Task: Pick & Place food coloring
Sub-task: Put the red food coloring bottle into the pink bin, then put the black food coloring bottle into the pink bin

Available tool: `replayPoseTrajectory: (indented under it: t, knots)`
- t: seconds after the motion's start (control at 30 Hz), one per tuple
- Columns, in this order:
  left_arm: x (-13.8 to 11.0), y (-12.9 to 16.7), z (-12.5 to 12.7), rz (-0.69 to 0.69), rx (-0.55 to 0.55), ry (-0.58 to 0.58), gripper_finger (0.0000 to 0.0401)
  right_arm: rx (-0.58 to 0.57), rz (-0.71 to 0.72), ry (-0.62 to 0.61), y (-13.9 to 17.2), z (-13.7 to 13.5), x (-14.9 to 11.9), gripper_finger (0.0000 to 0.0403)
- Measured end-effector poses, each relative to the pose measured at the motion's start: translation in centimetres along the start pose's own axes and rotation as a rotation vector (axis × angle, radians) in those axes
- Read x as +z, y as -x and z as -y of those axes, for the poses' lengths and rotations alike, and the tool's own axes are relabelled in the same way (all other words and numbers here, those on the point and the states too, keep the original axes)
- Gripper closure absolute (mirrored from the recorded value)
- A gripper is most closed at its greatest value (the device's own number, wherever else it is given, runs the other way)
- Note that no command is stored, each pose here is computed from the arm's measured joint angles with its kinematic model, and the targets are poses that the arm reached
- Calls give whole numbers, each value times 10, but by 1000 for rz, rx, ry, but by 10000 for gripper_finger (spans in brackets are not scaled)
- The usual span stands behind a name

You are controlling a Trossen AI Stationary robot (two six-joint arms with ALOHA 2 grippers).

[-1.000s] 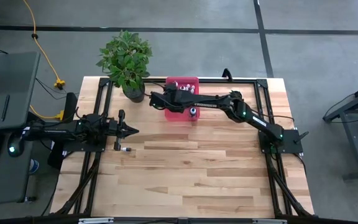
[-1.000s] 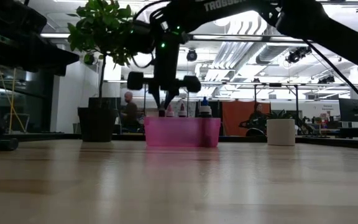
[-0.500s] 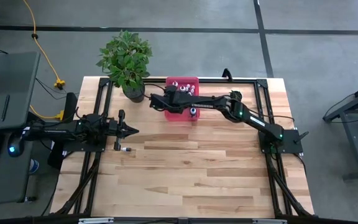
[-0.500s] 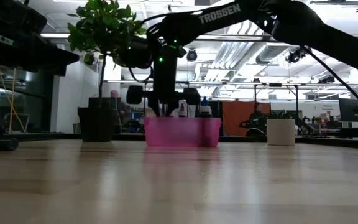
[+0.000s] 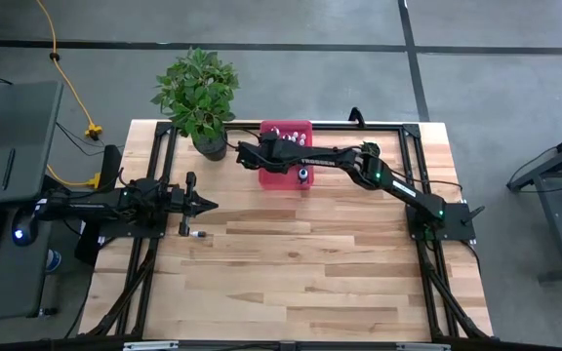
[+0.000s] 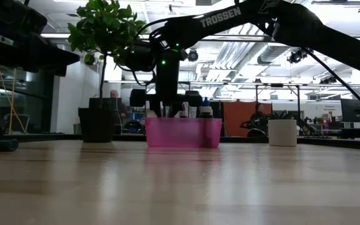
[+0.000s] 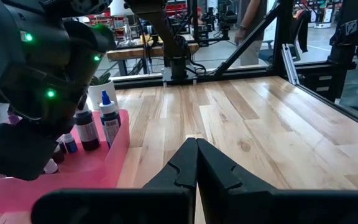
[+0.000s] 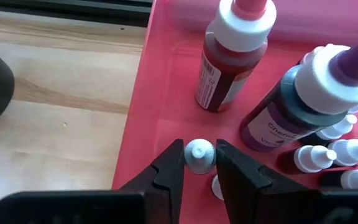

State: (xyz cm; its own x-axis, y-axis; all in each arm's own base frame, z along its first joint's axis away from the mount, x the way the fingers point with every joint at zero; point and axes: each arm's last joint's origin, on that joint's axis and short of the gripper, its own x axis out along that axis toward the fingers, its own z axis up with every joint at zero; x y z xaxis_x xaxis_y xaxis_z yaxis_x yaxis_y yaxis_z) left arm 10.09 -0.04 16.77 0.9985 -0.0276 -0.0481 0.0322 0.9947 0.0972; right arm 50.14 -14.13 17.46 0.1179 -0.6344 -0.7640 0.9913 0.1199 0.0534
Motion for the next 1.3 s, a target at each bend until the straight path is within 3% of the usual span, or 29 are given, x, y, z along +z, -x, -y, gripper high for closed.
replayPoseTrajectory:
  t: [0.5,0.93,1.17,1.3]
  knots:
    - [0,0,0,0,0,0,401,26,-36,25,-1,-1,0,305]
    - [0,0,0,0,0,0,401,80,-117,147,2,-2,-3,304]
    - [0,0,0,0,0,0,401,119,-60,158,34,3,20,304]
    - [0,0,0,0,0,0,401,152,-36,224,61,7,30,304]
